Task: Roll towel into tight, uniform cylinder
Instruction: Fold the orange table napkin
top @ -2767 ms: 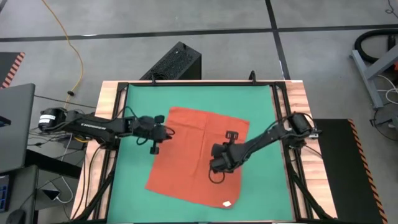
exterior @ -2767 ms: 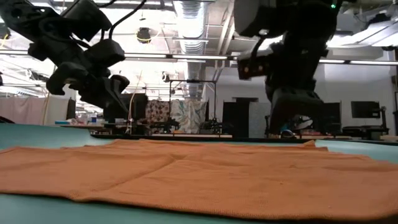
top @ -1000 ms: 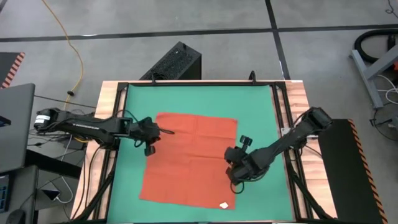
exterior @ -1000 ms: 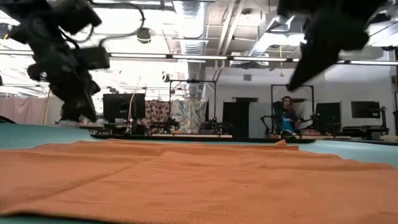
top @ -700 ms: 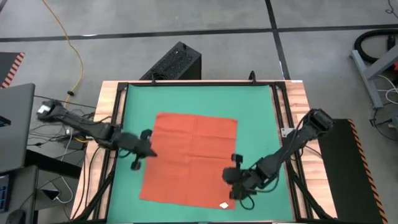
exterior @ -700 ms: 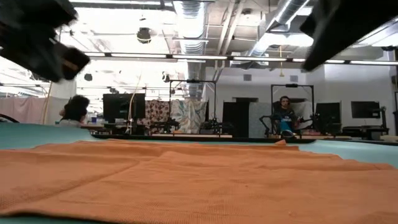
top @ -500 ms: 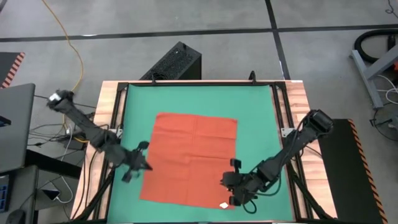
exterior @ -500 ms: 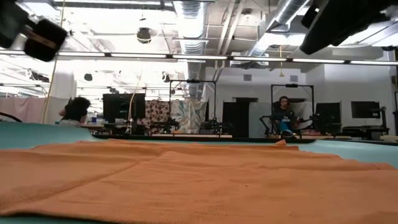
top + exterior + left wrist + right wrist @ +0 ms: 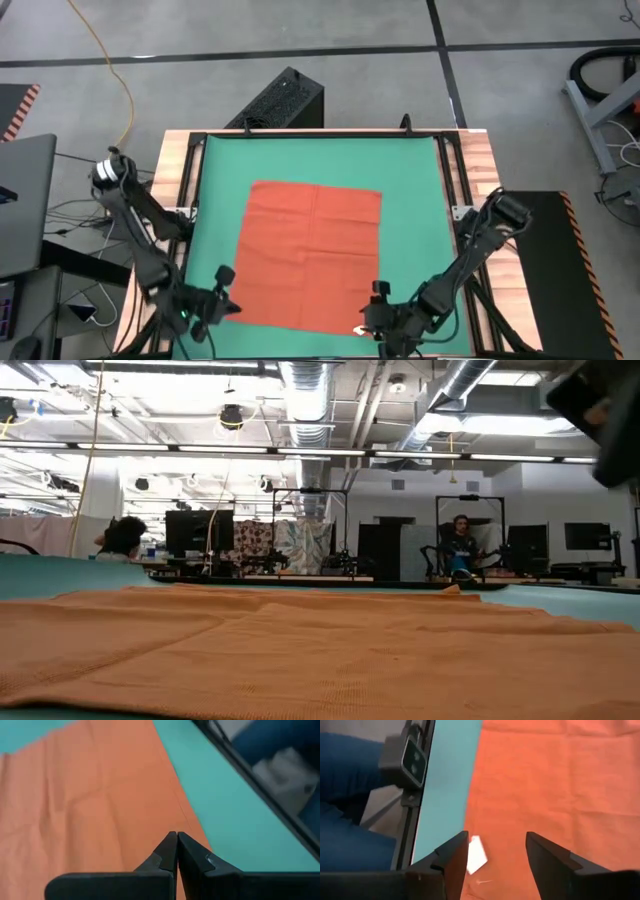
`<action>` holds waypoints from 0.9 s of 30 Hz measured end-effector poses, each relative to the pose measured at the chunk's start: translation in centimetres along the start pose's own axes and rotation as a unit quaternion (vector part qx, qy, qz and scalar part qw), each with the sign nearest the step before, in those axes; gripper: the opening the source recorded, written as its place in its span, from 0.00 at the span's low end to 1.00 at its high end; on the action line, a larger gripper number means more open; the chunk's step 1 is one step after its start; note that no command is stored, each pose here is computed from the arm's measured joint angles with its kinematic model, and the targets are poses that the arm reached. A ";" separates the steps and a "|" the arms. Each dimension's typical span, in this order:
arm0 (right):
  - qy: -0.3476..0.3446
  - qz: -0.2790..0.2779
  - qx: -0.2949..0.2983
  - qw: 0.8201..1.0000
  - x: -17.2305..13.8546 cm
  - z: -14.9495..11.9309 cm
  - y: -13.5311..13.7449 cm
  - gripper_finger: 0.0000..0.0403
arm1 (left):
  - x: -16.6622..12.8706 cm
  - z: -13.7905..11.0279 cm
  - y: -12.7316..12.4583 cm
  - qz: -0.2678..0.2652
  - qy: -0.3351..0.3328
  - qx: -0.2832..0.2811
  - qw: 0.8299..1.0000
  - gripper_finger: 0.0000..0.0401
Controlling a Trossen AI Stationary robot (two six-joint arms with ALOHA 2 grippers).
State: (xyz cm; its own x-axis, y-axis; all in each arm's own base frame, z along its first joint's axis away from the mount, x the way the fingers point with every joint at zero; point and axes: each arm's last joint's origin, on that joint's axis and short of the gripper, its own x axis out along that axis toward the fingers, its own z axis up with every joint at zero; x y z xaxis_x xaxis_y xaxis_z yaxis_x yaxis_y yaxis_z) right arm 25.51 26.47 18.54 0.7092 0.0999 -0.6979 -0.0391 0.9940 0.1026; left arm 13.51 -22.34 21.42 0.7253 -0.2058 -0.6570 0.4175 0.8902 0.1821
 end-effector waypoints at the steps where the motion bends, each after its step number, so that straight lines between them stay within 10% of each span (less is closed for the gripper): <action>1: 0.004 -0.001 -0.004 1.000 0.3 -0.2 0.3 0.55 | 0.4 0.4 -0.4 -0.002 0.018 0.004 1.000 0.01; 27: 0.036 -0.025 -0.062 0.997 4.5 -4.5 4.1 0.55 | 3.5 -1.3 -6.8 0.034 0.145 -0.044 0.988 0.26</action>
State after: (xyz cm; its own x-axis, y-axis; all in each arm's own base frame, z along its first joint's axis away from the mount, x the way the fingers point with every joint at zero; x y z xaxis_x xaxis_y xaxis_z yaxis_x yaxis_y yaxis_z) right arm 25.39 31.18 12.67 0.6603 0.0488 -0.7494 -0.0954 0.9952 -0.0193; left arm 12.48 -28.59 16.96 0.5570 -0.0306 -0.8300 0.3156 0.9322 0.1774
